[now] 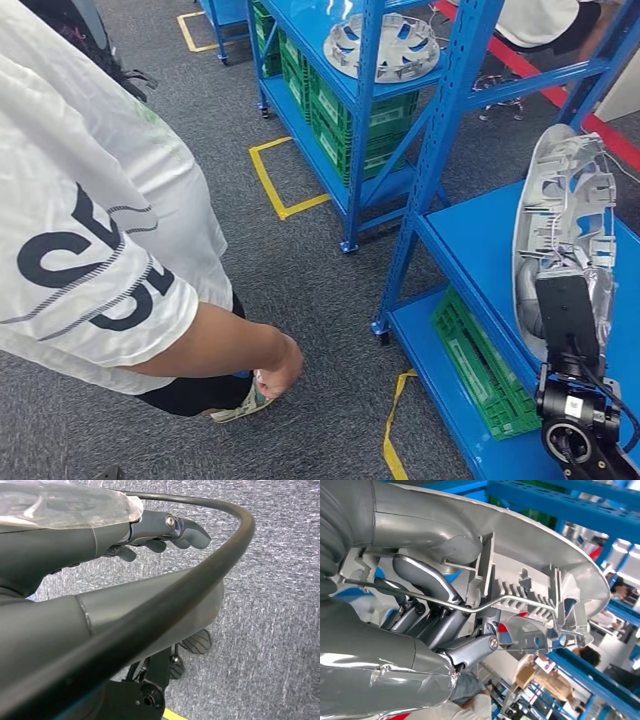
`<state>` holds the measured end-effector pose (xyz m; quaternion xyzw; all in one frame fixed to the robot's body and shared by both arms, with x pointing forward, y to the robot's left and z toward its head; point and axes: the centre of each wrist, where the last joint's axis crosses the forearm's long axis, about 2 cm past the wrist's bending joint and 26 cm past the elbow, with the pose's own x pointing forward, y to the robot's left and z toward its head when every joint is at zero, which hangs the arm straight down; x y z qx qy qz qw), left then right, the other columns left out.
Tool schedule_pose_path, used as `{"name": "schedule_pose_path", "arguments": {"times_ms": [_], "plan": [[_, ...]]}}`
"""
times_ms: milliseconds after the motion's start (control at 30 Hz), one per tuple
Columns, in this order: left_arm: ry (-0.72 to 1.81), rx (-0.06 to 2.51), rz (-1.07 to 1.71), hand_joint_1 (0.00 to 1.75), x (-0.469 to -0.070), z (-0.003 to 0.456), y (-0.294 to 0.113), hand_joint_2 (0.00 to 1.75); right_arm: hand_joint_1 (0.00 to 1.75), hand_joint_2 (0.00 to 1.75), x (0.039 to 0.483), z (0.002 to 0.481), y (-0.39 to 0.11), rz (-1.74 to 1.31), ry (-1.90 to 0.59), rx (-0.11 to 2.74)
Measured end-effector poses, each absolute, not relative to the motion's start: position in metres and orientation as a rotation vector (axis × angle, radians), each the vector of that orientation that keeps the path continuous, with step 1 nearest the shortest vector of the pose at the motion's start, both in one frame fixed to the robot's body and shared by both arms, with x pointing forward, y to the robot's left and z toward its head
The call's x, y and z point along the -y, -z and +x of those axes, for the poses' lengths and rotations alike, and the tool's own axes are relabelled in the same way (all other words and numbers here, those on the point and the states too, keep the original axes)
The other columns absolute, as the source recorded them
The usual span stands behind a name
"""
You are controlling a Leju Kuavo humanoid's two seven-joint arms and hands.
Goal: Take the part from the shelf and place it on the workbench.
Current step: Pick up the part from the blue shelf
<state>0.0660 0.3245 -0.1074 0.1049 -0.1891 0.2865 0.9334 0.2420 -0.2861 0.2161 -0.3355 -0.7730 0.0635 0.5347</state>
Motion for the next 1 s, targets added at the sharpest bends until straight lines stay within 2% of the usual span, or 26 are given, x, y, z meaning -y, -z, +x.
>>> {"name": "schedule_pose_path", "arguments": {"times_ms": [633, 1000], "plan": [[-0.598, 0.390, 0.227, 0.00, -0.324, 0.065, 0.108, 0.00, 1.75, 1.75, 0.280, 0.235, -0.219, -0.672, -0.123, 2.130], [-0.591, 0.392, 0.226, 0.00, -0.323, 0.065, 0.108, 0.00, 1.75, 1.75, 0.273, 0.232, -0.218, -0.608, -0.075, 2.158]]}}
